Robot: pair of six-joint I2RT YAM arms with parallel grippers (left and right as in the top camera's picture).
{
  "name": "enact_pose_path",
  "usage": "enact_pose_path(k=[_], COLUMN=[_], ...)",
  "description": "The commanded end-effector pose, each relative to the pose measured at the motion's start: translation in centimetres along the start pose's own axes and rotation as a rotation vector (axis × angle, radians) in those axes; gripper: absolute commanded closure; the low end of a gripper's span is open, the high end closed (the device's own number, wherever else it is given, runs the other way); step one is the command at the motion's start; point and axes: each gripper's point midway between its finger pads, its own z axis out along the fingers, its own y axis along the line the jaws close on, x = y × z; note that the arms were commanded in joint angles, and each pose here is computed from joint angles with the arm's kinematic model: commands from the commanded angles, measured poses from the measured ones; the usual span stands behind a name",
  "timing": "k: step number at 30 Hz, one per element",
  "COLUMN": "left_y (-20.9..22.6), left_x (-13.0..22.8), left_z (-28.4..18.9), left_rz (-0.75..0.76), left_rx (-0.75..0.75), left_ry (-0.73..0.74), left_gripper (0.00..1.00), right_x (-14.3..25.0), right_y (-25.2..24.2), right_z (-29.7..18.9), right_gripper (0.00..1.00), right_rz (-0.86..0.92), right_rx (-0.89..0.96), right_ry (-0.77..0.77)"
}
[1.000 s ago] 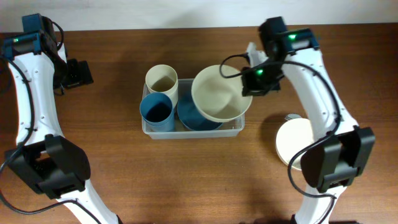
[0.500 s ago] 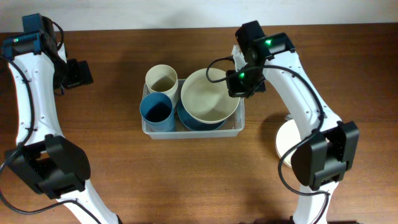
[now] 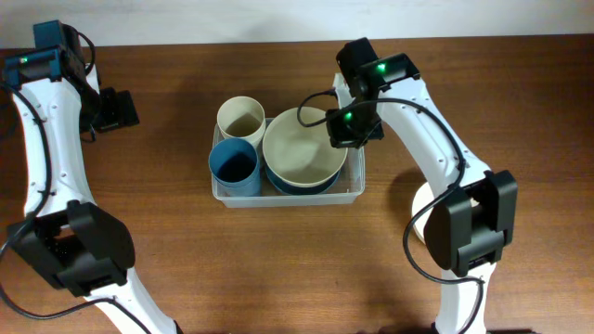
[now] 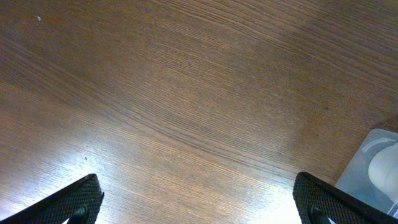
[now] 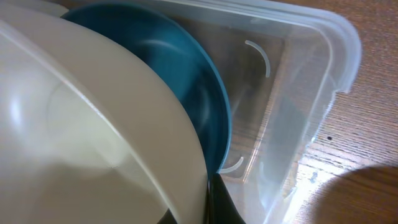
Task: Pack container
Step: 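Carry the cream bowl into the bin on top of the blue bowl, then open the right gripper and raise it away from the bin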
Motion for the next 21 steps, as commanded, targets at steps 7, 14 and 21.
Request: enact_pose_path(k=[7,14,21], left_y=[-0.07,-0.07,-0.07], left_x=[-0.37,-0.37,-0.37], left_z=[-0.48,-0.48,-0.48], left_rz=[-0.013,-0.013,-0.013], left_rx=[0.011,0.011,0.011], left_ry=[-0.017,-0.017,-0.017], left_gripper=[0.0,0.0,0.0], right_x=[-0.57,-0.68,-0.69], right_y=[0.28,0.3,0.23], right_z=[0.63,0.63,0.61], right_gripper=[0.96,0.61,0.62], right_rz=[0.002,0.001,0.003], right_rx=[-0.001,-0.002,-0.002], right_ry=[-0.007,-0.012,-0.012])
